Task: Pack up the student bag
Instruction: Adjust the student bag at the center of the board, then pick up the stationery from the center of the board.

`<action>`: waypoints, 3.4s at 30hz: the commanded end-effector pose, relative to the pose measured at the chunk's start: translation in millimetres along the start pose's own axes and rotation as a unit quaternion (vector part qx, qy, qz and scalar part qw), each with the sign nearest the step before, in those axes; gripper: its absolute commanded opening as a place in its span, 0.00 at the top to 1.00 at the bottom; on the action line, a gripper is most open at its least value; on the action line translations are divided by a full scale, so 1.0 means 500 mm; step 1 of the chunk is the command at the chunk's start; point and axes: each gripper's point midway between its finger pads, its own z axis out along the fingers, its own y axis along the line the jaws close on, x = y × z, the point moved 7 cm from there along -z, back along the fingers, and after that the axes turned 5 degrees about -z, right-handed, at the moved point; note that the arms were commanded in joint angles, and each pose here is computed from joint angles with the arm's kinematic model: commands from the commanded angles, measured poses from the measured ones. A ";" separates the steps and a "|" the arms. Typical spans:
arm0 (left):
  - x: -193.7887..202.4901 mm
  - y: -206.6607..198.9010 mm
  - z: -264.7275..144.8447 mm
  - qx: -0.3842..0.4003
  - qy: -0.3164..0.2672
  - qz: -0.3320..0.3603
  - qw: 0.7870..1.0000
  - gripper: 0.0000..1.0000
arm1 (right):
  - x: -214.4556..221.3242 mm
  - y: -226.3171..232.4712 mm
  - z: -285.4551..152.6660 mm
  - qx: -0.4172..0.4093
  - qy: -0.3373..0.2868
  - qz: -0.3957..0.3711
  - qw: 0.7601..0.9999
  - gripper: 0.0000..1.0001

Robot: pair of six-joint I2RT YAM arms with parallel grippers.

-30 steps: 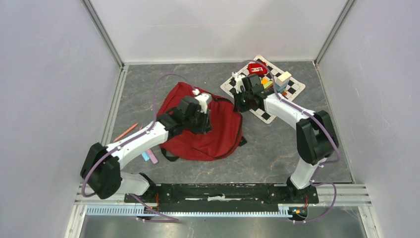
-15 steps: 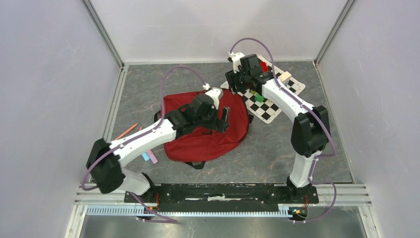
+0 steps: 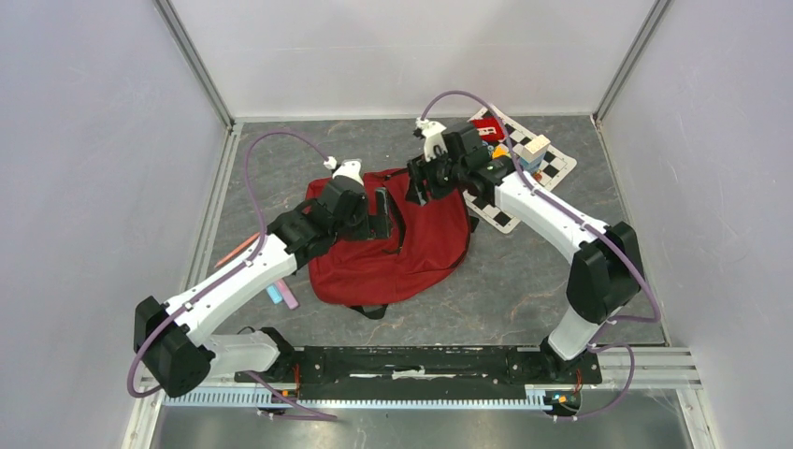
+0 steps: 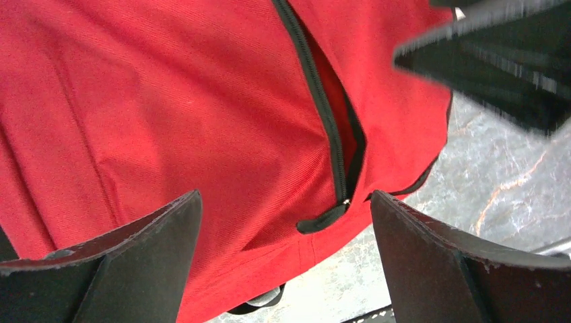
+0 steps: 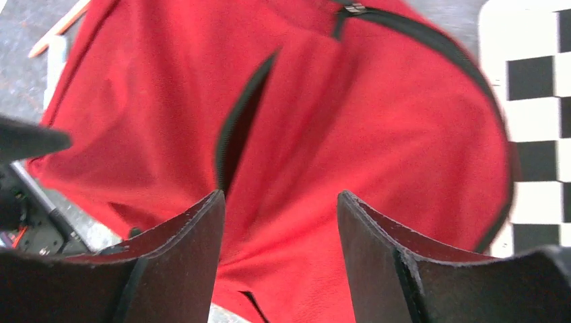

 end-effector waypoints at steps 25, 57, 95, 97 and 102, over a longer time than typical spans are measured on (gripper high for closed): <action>-0.089 -0.019 0.147 -0.108 0.014 0.011 0.994 0.00 | 0.117 0.039 0.062 0.002 0.077 -0.006 0.997 1.00; -0.113 0.135 0.076 -0.250 -0.058 0.027 0.966 0.91 | 0.119 0.000 0.052 0.018 0.060 0.011 0.998 1.00; 0.126 0.373 -0.084 -0.340 0.032 -0.360 0.868 0.03 | -0.029 0.024 -0.051 -0.047 -0.074 -0.038 0.995 0.37; 0.143 0.383 -0.080 -0.355 0.034 -0.361 0.861 0.09 | -0.031 0.021 -0.050 -0.051 -0.076 -0.033 0.995 0.38; 0.175 0.395 -0.072 -0.369 0.038 -0.373 0.850 0.13 | -0.030 0.013 -0.055 -0.047 -0.079 -0.028 0.995 0.38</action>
